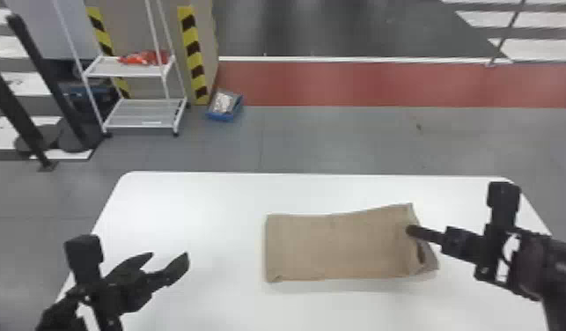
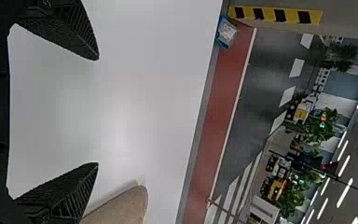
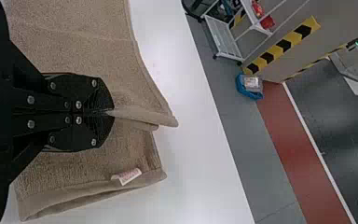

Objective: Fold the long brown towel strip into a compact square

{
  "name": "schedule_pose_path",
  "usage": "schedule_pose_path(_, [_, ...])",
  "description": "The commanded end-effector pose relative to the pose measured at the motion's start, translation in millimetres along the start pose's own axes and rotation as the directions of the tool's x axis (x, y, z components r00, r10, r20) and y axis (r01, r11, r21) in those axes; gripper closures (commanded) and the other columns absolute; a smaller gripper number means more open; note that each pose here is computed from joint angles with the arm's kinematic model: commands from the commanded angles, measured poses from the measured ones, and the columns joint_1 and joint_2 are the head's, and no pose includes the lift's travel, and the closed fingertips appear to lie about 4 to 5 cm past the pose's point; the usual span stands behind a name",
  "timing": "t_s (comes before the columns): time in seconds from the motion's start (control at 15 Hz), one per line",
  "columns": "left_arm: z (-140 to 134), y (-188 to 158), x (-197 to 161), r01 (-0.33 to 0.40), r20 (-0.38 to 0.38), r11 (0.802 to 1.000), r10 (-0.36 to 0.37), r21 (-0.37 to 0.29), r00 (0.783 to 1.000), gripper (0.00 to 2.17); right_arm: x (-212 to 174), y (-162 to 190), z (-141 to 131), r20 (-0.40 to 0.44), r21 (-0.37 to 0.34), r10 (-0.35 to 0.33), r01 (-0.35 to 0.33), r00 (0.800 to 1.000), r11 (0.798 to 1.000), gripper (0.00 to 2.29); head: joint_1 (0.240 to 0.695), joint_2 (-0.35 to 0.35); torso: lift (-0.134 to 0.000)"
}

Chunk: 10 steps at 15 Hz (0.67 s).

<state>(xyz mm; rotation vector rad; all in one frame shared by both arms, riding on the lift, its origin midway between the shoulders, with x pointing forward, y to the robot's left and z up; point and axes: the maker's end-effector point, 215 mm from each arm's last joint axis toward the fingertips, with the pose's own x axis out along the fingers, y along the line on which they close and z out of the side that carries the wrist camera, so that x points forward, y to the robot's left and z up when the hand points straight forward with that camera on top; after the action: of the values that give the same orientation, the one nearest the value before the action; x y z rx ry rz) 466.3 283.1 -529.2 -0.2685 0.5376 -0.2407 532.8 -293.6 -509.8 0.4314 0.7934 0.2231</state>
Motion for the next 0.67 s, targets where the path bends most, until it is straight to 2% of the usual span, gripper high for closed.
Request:
schedule_pose_path(0.0, [-2,-4,3,0.006,0.002,1.0,-0.006,-0.005,1.0,0.07,12,-17,-10,-0.009,0.0,-0.022,0.022,1.0,1.0,1.17,0.695,-0.008,0.0])
schedule_pose_path(0.33, [-3,-1,1,0.002,0.002,1.0,-0.002,-0.007,1.0,0.08,18,3,-16,-0.035,-0.036,-0.005,0.004,0.999,0.999,1.17,0.695,-0.014,0.0])
schedule_pose_path(0.47, [-3,2,-2,-0.002,0.003,1.0,0.002,-0.01,1.0,0.08,0,5,-4,0.003,0.0,0.015,-0.015,1.0,1.0,1.17,0.695,-0.003,0.0])
schedule_pose_path(0.53, [-3,2,-2,-0.003,0.002,1.0,0.003,-0.009,1.0,0.08,-9,-5,1,0.014,0.031,0.004,-0.005,1.0,1.0,1.17,0.695,0.003,0.0])
schedule_pose_path(0.6, [-4,2,-2,-0.002,0.002,1.0,0.002,-0.011,1.0,0.08,-15,-14,20,0.045,0.05,-0.009,0.007,0.999,0.999,1.17,0.695,0.0,0.0])
